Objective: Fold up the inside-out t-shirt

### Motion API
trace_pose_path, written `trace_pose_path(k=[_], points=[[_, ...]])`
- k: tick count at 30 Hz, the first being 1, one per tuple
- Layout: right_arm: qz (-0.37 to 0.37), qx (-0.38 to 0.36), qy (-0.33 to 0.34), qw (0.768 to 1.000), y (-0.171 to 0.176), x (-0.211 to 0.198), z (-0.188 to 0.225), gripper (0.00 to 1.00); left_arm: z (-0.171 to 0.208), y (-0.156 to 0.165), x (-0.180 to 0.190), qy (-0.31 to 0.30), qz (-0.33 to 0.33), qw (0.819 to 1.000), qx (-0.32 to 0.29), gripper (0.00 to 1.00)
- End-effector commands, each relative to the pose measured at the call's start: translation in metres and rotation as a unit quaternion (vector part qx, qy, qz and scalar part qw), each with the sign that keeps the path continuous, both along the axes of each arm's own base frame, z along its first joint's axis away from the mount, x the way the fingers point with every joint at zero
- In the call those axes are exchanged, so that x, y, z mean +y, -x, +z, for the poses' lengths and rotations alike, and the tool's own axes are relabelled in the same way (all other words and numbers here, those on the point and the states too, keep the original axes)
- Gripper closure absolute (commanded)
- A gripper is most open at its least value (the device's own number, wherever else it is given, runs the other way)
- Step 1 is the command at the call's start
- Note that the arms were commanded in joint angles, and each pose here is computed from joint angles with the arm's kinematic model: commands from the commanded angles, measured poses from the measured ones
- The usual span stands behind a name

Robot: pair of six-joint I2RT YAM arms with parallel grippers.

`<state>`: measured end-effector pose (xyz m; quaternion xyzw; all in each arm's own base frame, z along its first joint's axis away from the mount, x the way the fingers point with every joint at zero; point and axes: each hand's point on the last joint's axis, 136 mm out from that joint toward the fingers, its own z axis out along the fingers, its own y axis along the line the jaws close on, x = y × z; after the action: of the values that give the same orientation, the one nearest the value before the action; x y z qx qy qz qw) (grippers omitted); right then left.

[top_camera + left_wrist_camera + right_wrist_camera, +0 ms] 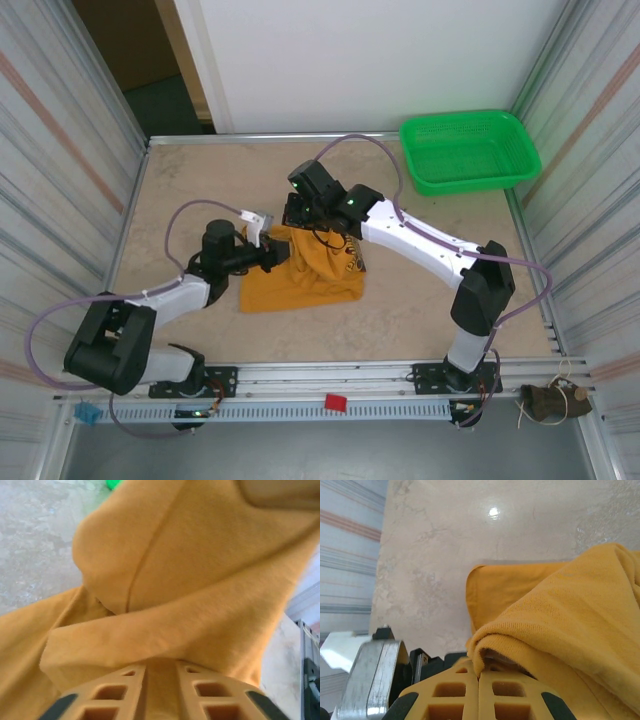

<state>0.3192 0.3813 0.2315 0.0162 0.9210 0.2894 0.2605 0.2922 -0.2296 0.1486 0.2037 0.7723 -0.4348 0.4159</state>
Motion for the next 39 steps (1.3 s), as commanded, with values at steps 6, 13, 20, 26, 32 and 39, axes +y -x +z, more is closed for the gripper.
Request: trace_pose_path(k=[6,13,20,26,32,39], points=[[0.015,-0.007,-0.009,1.0,-0.004,0.009,0.003,1.0,0.016,0.044,0.001,0.064,-0.02,0.998,0.021,1.0],[0.035,0.001,-0.003,0.999,0.001,0.023,-0.006,1.0,0.025,0.07,0.028,0.064,0.054,0.997,0.001,0.92],[0.095,-0.038,0.017,0.995,0.022,0.021,0.008,1.0,0.038,0.064,0.07,0.016,0.162,0.981,-0.108,0.44],[0.128,-0.06,0.028,0.99,0.035,0.0,0.017,1.0,0.03,0.066,0.05,-0.006,0.112,0.982,-0.151,0.4],[0.136,-0.071,0.023,0.988,0.034,-0.016,0.026,1.0,0.032,0.061,0.027,-0.078,0.067,0.971,-0.216,0.36],[0.138,-0.07,0.022,0.988,0.034,-0.022,0.027,1.0,0.044,0.041,0.006,-0.106,0.008,0.961,-0.256,0.33]])
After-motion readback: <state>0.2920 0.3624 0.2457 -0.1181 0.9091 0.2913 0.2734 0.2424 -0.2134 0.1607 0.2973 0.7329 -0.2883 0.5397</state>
